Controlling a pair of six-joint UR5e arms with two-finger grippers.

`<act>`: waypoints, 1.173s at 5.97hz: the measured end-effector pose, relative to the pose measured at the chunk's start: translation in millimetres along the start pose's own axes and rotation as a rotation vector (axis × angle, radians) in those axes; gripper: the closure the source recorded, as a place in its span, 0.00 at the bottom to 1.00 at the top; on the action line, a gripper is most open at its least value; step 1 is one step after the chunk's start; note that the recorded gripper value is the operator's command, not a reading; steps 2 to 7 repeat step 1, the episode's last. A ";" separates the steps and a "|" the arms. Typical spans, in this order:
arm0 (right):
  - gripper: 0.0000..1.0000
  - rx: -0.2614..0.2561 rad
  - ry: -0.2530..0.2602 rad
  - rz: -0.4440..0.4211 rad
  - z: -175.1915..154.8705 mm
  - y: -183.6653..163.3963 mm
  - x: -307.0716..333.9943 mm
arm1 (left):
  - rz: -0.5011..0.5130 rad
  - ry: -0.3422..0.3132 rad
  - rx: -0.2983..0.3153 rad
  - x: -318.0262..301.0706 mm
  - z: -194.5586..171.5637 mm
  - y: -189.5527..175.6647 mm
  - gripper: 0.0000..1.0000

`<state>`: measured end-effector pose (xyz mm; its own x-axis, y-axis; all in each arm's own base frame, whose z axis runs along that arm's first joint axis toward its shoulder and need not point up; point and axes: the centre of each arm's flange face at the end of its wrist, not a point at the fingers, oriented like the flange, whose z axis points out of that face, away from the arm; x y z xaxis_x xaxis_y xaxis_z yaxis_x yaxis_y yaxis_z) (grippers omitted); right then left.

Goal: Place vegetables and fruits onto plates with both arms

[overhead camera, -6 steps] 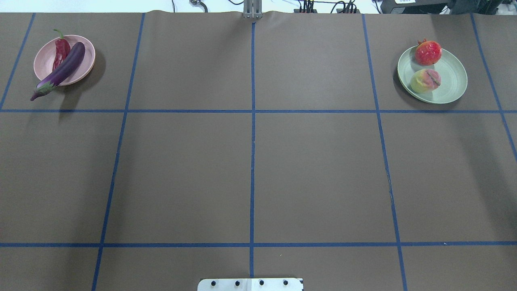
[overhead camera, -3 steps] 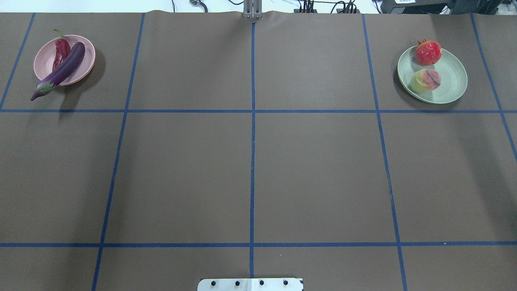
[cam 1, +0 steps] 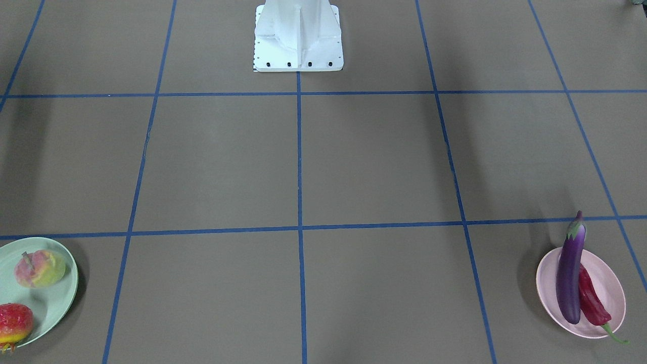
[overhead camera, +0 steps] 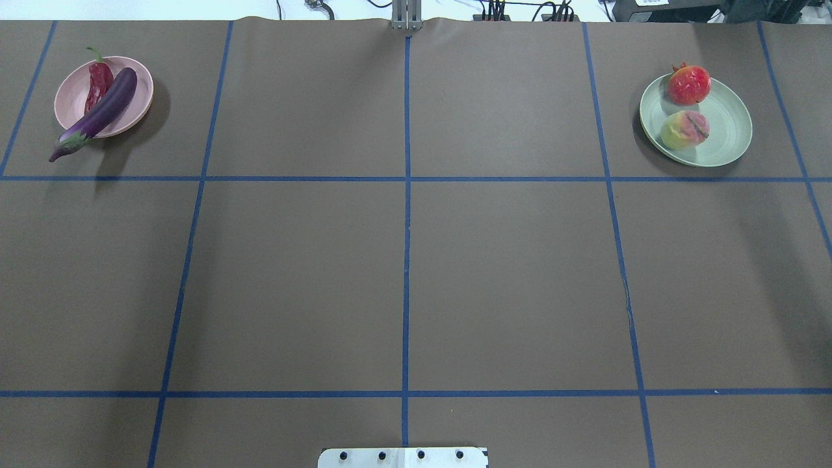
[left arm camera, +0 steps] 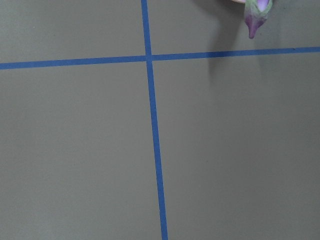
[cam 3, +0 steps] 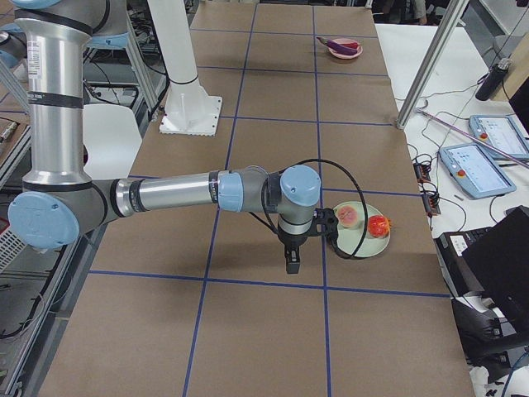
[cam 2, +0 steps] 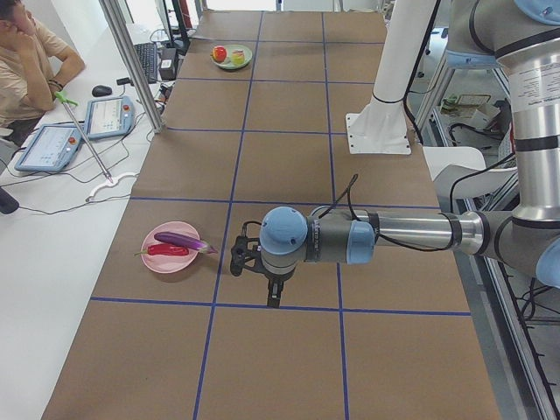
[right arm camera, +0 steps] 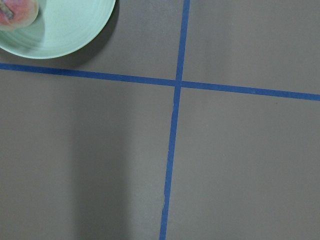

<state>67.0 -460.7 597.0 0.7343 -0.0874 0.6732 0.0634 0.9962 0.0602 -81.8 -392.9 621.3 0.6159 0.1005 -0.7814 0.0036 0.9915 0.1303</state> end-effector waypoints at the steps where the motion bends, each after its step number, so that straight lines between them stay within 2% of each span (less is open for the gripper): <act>1: 0.00 -0.001 0.000 -0.002 0.3 -0.2 -0.9 | 0.002 -0.001 0.001 0.0 -0.1 -0.1 0.00; 7: 0.00 -0.001 0.000 -0.002 0.3 -0.2 -0.9 | 0.002 -0.001 0.001 0.0 -0.1 -0.1 0.00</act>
